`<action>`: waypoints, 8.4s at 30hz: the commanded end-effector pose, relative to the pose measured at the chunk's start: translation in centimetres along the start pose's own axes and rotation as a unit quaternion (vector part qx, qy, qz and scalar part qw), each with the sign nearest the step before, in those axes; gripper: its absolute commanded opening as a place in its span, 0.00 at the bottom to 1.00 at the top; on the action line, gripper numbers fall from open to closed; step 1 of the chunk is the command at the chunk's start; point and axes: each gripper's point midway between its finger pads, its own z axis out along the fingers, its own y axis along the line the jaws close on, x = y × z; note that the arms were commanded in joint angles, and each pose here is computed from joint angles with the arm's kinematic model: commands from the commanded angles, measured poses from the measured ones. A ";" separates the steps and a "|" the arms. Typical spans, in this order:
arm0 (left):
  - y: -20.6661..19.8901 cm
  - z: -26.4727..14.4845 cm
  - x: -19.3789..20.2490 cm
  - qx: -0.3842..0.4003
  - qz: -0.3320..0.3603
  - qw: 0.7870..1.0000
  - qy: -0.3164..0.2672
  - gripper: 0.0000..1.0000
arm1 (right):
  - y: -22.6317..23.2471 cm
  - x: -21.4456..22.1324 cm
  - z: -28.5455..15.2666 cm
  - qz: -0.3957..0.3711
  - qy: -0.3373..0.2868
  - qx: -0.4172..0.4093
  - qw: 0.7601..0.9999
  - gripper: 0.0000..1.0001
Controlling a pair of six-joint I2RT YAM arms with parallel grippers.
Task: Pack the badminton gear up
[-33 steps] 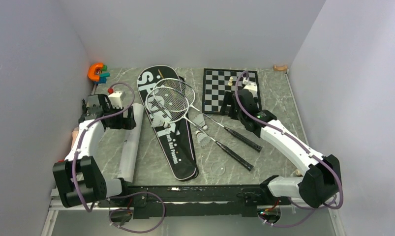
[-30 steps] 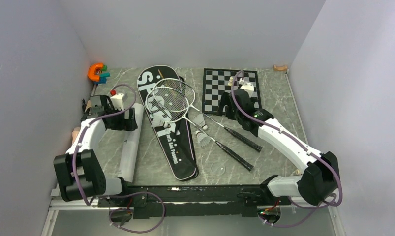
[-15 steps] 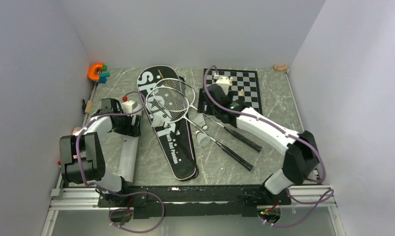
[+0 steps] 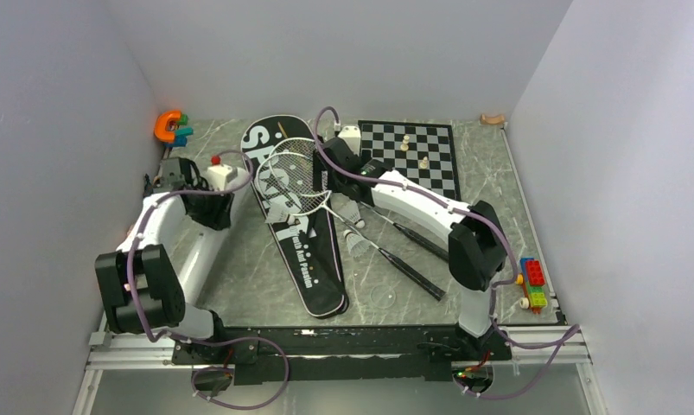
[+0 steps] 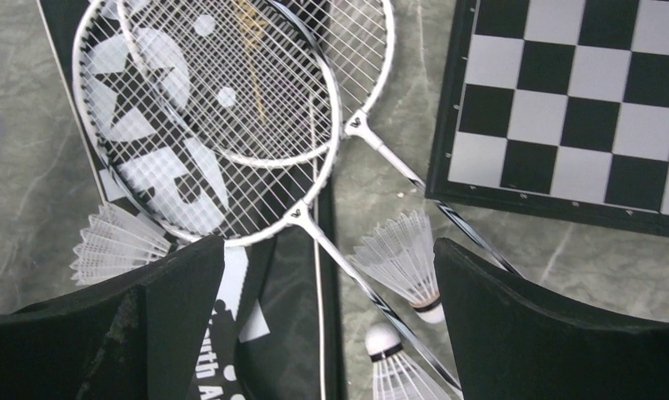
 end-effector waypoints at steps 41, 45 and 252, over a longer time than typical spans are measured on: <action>1.0 -7.6 3.2 -0.044 0.060 0.994 -0.076 0.16 | 14.9 3.0 3.9 -0.097 -0.007 -0.068 0.993 1.00; 1.2 -7.6 3.7 -0.051 0.055 0.994 -0.078 0.16 | 15.8 3.8 3.7 -0.115 -0.008 -0.066 0.991 1.00; -17.4 -13.4 -2.9 0.225 0.415 0.810 -0.348 0.36 | 6.9 -1.6 -19.8 0.092 -0.018 -0.459 0.883 0.92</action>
